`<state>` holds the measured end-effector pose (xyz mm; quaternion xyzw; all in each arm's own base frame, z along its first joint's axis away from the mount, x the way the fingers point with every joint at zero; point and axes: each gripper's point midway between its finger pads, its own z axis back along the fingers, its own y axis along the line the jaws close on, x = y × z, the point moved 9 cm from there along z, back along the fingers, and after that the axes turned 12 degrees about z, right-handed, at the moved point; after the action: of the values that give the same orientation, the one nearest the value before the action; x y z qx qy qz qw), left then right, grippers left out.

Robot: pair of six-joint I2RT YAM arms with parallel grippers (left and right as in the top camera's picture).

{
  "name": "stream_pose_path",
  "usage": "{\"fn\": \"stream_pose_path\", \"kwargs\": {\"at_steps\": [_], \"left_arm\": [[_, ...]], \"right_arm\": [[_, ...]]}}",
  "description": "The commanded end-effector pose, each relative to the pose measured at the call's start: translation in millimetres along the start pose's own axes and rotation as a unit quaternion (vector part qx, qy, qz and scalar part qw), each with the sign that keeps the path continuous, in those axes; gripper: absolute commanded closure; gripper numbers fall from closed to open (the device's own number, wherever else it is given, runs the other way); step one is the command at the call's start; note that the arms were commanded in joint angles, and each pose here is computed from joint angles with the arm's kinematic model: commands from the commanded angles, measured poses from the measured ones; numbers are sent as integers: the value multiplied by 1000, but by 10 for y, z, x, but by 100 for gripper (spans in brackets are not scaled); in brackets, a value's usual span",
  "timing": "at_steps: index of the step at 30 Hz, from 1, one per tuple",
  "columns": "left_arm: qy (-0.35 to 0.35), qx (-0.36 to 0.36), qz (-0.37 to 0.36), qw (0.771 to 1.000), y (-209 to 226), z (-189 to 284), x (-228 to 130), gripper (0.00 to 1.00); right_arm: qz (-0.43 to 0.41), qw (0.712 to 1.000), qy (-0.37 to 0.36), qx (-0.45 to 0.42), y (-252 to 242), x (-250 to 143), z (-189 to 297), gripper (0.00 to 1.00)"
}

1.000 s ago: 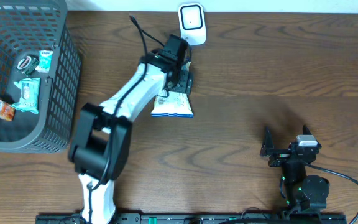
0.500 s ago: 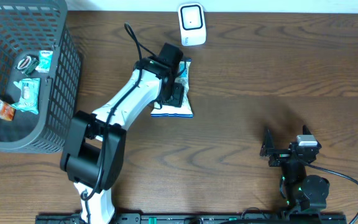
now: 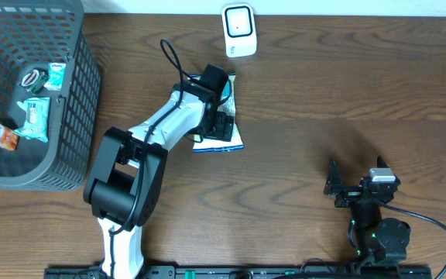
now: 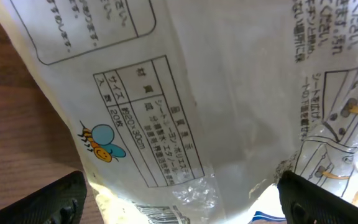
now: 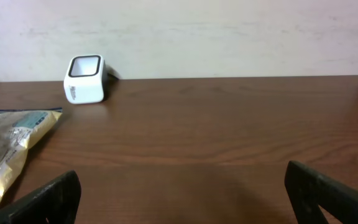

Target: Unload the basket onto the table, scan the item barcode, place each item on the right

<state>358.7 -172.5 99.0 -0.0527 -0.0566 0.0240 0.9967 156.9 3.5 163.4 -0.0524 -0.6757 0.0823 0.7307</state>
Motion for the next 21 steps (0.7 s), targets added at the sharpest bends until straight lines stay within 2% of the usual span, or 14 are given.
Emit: {"fn": "stream_pose_path", "kwargs": {"at_steps": [1,5,9,14,16,17,18,21], "left_arm": [[-5,5,-1,1000,9,71,21,2],[-46,-16,-7,999,-58,415,117,2],[-122,-27,-8,992,-81,798,211,2],[-185,-63,-12,981,-161,1040,323,2],[-193,-71,-13,978,-185,1018,359,3],[-192,-70,-13,979,-190,994,365,7],[-187,-68,-12,980,-189,950,368,10],[-161,-72,-14,984,-204,788,356,12]], "right_arm": [[-6,1000,2,-6,-12,-14,0,1],[-6,1000,2,-6,-12,-14,0,1],[-6,1000,2,-6,-12,-14,0,1],[-6,1000,2,-6,-12,-14,0,1],[-6,1000,2,-6,-12,-14,0,1],[-6,1000,2,-6,-12,-14,0,1],[-6,1000,2,-6,-12,-14,0,1],[-6,1000,2,-6,-12,-14,0,1]]}}
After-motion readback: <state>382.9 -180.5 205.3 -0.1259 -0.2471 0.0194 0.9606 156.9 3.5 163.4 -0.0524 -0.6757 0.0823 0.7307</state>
